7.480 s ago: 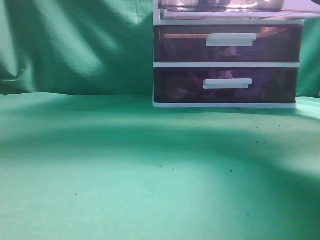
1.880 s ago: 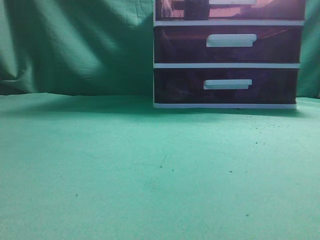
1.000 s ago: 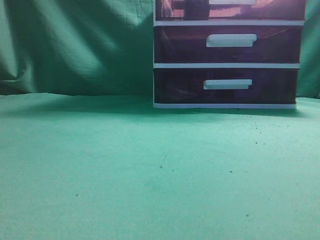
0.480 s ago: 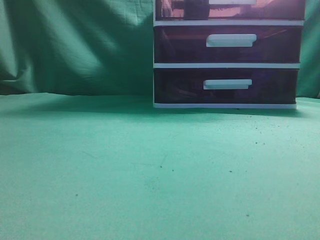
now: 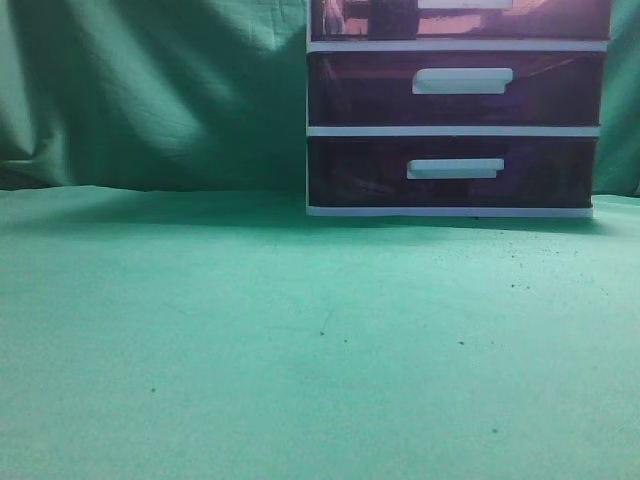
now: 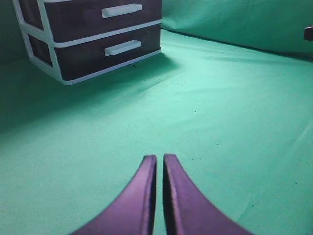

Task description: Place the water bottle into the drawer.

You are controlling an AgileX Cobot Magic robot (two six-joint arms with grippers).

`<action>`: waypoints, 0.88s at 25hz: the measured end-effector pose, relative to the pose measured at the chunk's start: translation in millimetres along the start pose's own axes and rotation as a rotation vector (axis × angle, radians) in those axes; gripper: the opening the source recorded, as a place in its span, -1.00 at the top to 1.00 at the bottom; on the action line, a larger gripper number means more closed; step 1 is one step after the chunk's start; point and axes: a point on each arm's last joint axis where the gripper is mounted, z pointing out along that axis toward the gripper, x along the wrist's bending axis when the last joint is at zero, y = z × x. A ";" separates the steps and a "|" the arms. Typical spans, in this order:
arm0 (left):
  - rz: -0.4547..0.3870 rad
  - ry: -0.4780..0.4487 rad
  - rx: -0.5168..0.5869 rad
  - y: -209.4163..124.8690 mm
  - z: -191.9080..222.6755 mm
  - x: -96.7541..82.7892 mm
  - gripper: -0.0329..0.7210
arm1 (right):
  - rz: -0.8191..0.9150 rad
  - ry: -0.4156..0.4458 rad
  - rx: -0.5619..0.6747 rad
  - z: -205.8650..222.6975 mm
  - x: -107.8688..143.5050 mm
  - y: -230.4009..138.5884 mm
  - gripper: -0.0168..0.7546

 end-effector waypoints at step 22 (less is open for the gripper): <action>0.000 0.000 0.000 0.0 0.0 0.0 0.91 | 0.046 0.022 0.054 -0.2 1.9 -4.8 0.96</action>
